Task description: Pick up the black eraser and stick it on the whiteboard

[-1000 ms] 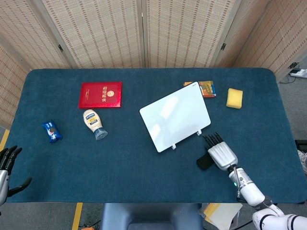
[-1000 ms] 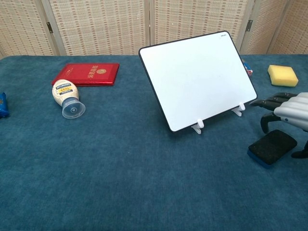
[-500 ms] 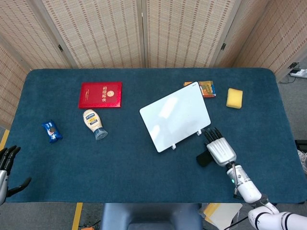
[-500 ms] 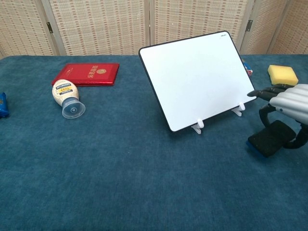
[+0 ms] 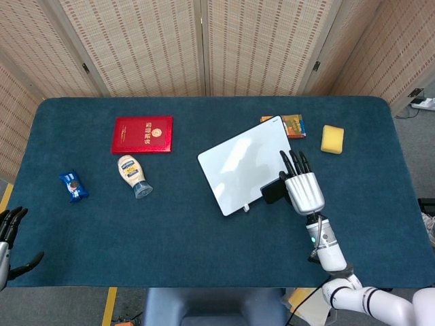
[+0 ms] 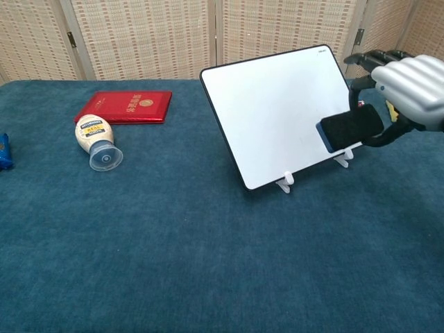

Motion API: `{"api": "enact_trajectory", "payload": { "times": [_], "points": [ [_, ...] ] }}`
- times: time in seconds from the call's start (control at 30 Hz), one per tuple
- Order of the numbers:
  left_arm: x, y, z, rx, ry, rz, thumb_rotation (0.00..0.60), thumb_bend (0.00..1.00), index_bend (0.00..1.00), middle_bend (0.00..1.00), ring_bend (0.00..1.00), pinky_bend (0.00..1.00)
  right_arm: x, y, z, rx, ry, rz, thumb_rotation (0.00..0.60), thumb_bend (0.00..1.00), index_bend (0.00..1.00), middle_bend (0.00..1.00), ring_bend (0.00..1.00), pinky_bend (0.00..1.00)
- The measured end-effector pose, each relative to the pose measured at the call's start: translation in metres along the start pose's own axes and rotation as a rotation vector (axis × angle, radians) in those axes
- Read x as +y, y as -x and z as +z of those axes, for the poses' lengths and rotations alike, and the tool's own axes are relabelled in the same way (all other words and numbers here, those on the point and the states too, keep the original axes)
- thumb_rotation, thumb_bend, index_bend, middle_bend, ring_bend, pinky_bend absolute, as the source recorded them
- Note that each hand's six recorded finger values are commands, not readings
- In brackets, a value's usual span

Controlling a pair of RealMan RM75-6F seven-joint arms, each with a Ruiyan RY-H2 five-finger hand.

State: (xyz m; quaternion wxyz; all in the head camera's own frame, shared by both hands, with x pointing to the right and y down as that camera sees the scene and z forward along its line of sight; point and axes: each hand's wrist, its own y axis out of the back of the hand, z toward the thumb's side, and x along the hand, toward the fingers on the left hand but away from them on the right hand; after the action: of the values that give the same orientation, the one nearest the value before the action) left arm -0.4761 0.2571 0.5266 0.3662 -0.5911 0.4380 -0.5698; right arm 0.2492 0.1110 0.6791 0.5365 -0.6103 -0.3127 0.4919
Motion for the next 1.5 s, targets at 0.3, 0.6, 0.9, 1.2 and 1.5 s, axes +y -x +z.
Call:
{"api": "enact_trajectory", "payload": {
  "times": [0.3,0.6,0.9,1.2,1.5],
  "points": [
    [-0.005,-0.002,0.001,-0.009,-0.01,-0.025,0.6,0.22,0.1,0.13,0.11,0.01,-0.002,0.039,0.026,-0.03,-0.069,-0.112,0.6,0.18,0.6,0.08,0.03,0.08],
    [-0.003,-0.001,0.0,-0.004,-0.003,-0.022,0.6,0.22,0.11,0.13,0.11,0.01,-0.008,0.07,0.042,-0.05,-0.076,-0.113,0.6,0.18,0.52,0.05,0.01,0.07],
    [-0.003,-0.001,0.0,-0.001,-0.002,-0.022,0.6,0.22,0.12,0.13,0.11,0.01,-0.013,0.071,0.042,-0.048,-0.076,-0.102,0.6,0.18,0.18,0.0,0.0,0.01],
    [0.001,0.001,-0.002,0.002,0.008,-0.009,0.6,0.22,0.13,0.13,0.11,0.01,-0.012,0.063,0.035,-0.044,-0.088,-0.098,0.6,0.18,0.09,0.0,0.0,0.0],
    [0.0,0.0,-0.002,0.008,-0.008,-0.008,0.6,0.22,0.12,0.13,0.11,0.01,0.011,0.012,0.007,-0.018,0.023,-0.056,0.6,0.18,0.04,0.0,0.0,0.0]
  ]
}}
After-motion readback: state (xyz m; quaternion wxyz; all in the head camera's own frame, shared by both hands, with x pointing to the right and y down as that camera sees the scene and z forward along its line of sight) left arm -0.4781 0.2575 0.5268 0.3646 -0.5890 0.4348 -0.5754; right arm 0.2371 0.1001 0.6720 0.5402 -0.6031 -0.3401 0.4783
